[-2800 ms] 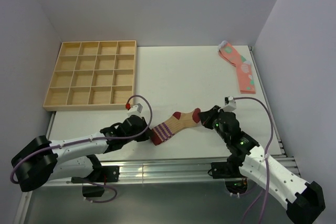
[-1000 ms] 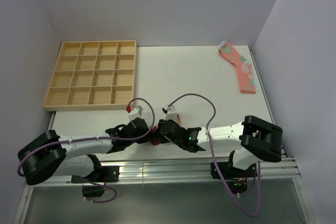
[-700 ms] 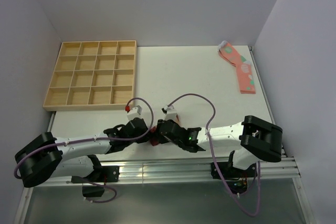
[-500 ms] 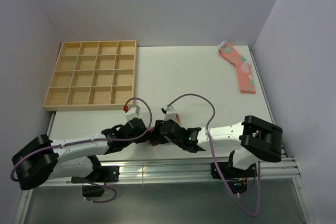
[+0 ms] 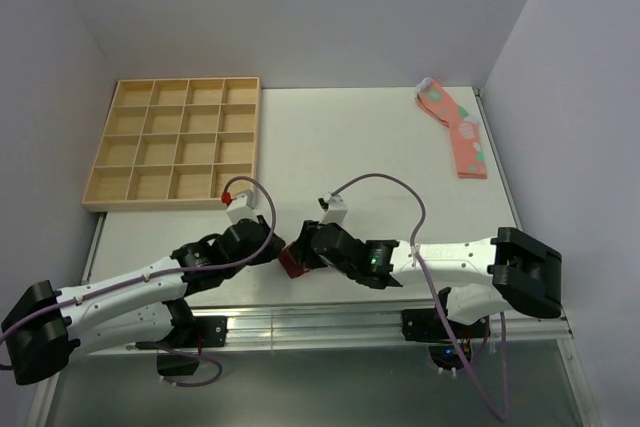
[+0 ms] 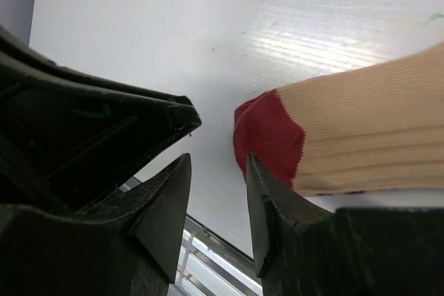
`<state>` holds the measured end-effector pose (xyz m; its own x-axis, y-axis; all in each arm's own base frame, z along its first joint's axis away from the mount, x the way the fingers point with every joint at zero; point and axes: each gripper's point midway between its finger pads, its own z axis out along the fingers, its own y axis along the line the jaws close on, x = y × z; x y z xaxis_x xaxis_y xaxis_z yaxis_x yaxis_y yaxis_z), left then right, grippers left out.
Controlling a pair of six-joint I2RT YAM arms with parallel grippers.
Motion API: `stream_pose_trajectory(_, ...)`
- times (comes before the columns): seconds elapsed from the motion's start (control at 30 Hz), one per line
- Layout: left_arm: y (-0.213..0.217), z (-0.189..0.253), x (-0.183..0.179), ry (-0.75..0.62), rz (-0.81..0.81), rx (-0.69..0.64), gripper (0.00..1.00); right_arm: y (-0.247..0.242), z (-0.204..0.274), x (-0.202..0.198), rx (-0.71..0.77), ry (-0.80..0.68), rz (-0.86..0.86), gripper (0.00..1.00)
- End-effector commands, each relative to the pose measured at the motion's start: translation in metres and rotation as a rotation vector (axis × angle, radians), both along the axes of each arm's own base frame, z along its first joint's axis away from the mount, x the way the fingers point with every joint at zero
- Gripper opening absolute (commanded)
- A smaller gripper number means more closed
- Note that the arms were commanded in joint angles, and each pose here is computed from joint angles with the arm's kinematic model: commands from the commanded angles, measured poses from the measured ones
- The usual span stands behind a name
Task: Roll the socks
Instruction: Fold the sock at the center of the board, then adjust the sock at the center of the board.
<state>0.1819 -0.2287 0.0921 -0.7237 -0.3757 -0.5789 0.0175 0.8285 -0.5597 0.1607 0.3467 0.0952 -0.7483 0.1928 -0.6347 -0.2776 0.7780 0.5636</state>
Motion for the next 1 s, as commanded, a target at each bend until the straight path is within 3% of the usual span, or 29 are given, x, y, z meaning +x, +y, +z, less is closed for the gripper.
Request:
stream_pose_trajectory(0.0, -0.019, 0.029, 0.012, -0.068, -0.043, -0.009, 0.25, -0.017, 0.024, 0.017, -0.009, -0.028, -0.150, 0.44)
stream_pose_trajectory(0.1, -0.040, 0.043, 0.017, -0.088, -0.090, -0.033, 0.24, -0.031, 0.024, 0.021, -0.034, -0.019, -0.198, 0.43)
stream_pose_trajectory(0.33, -0.069, 0.013, 0.014, -0.031, -0.139, -0.002, 0.17, -0.060, 0.014, 0.042, -0.044, 0.012, -0.267, 0.41)
stream_pose_trajectory(0.5, -0.065, -0.030, 0.001, 0.046, -0.144, 0.056, 0.14, -0.079, 0.002, 0.061, -0.047, 0.033, -0.309, 0.40)
stream_pose_trajectory(0.97, -0.050, -0.061, -0.014, 0.093, -0.111, 0.085, 0.06, -0.081, -0.039, 0.094, -0.097, 0.101, -0.306, 0.32)
